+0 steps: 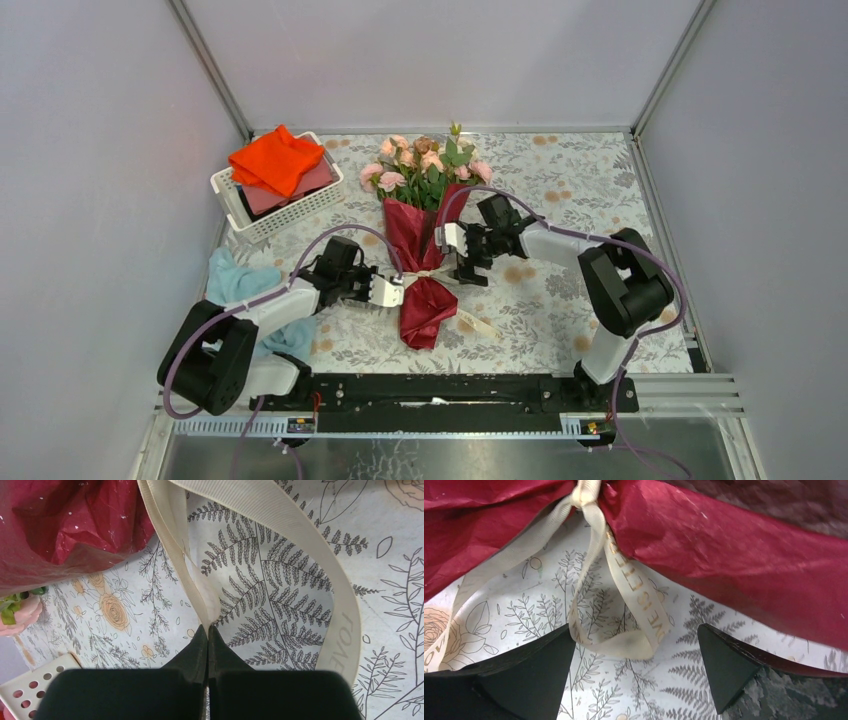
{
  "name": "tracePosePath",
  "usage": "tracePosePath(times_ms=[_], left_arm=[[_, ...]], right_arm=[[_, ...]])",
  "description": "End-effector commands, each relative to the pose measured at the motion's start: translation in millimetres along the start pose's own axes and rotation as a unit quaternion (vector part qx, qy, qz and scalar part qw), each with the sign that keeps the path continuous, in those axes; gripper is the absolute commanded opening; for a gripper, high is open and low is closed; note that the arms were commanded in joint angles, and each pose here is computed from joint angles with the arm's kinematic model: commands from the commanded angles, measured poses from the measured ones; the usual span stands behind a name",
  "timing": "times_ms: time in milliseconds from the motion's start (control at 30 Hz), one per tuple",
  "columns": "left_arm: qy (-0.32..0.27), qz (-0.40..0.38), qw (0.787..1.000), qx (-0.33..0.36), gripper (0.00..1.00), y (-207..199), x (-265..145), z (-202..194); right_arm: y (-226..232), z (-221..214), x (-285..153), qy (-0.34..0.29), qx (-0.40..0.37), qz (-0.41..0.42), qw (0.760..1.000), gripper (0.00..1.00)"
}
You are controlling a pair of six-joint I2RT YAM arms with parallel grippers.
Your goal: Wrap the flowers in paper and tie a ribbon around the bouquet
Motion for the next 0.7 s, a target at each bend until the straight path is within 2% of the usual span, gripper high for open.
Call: tracePosePath(times_ms=[0,100,167,200,300,367,467,667], left_arm=[[-0.010,0.003,1.000,-0.003,0.00,5,-3,6],[-0.010,0.004,1.000,-0.004,0.00,6,-3,6],[-0.010,0.005,1.000,-0.004,0.00,6,-3,6],[-0.009,0.005,1.000,-0.005,0.00,6,-3,6],[0.000,0.009,1.000,-0.006,0.00,8,-4,2],[0.007,0.020,1.000,-0.013,0.00,10,-5,-5],[0.019,0.021,0.999,-0.019,0.00,9,-7,-25],[0.040,-0.017,0.999,0.011,0.00,-19,-10,-48]], right_arm=[[9,10,13,-0.009,-0.048,0.053,0.997,1.00],[13,9,19,0.003,-0.052,0.072,0.996,0.98],[13,6,22,0.013,-0.060,0.068,0.996,0.86],[12,6,22,0.011,-0.063,0.061,0.996,0.76],[4,6,17,0.012,-0.071,0.015,0.997,0.26],[-3,-1,9,0.036,-0.083,-0.017,0.996,0.01],[-7,-15,-1,0.077,-0.094,-0.043,0.992,0.00],[3,-44,-8,0.130,-0.080,-0.035,0.988,0.00]])
Point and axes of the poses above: each gripper's point midway between its finger pads, its own x axis out along the fingers, its own y axis along the line the jaws close on, z = x × y, the point moved 3 cm from there along -x, back along the fingers, and after that the axes turned 8 degrees about x, right-handed, at the moved point
